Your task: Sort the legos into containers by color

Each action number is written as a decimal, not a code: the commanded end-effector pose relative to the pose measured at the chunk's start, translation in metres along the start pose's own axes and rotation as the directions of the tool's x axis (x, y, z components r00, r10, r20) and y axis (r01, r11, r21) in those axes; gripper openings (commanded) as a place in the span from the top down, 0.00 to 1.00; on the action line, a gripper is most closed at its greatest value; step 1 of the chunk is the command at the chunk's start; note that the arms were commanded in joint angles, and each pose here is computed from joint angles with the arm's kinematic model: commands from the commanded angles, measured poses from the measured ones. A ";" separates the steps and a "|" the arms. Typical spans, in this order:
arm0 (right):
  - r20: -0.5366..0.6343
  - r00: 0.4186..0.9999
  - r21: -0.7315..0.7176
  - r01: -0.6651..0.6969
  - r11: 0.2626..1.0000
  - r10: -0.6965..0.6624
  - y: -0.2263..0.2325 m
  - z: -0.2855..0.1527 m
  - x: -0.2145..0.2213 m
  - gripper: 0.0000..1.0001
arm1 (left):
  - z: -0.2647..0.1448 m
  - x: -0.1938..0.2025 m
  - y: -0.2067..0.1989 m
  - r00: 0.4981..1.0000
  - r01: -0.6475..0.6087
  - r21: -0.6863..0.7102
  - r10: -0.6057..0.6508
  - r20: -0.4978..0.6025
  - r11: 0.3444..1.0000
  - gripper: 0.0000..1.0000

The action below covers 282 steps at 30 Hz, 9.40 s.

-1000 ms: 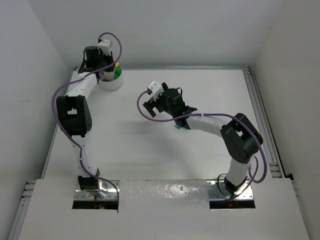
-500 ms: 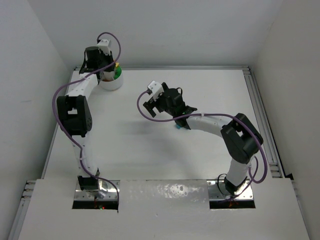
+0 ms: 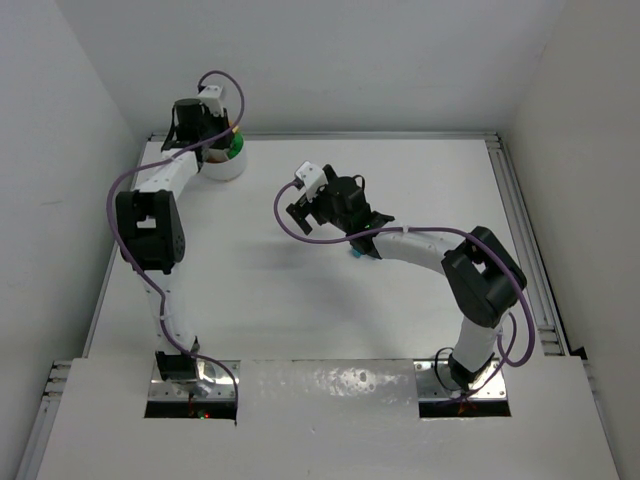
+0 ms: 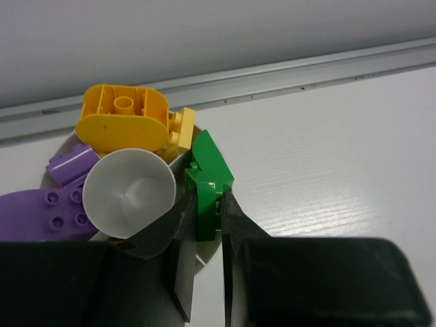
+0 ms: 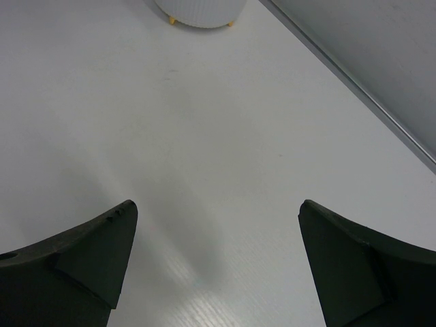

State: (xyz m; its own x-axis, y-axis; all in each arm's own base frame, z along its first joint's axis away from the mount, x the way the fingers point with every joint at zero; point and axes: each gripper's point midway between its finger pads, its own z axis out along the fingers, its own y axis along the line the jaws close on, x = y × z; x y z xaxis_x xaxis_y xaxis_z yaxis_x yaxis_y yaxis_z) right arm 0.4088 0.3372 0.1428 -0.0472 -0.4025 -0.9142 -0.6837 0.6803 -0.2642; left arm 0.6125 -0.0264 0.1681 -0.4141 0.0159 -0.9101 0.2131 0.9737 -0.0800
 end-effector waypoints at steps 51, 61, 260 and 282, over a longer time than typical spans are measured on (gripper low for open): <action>0.069 0.997 0.002 0.021 1.000 -0.021 -0.007 -0.009 -0.031 0.01 | -0.006 -0.030 0.008 1.000 -0.024 -0.056 0.025 0.016 0.998 0.37; 0.034 0.997 0.029 -0.069 0.997 0.068 -0.012 -0.007 -0.033 0.01 | -0.021 -0.054 0.000 0.999 -0.015 -0.033 0.016 0.034 0.999 0.37; 0.389 0.865 -0.473 -0.108 0.875 0.317 -0.052 -0.075 -0.135 0.35 | -0.270 -0.031 -0.183 0.785 -0.607 0.602 0.270 0.558 0.520 1.00; 0.512 0.783 -0.674 0.111 0.730 0.353 0.027 -0.075 -0.194 0.56 | -0.282 -0.011 -0.217 0.797 -0.602 0.691 0.243 0.554 0.400 1.00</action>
State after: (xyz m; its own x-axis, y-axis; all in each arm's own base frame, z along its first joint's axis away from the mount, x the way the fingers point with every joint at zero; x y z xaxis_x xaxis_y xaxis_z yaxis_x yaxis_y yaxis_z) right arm 0.3537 0.3821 0.3059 0.0231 0.1685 -0.9854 -0.9960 0.0885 -0.0083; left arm 0.3332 -0.1690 0.2962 0.1399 0.1395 -0.9803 0.9480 0.2669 0.1733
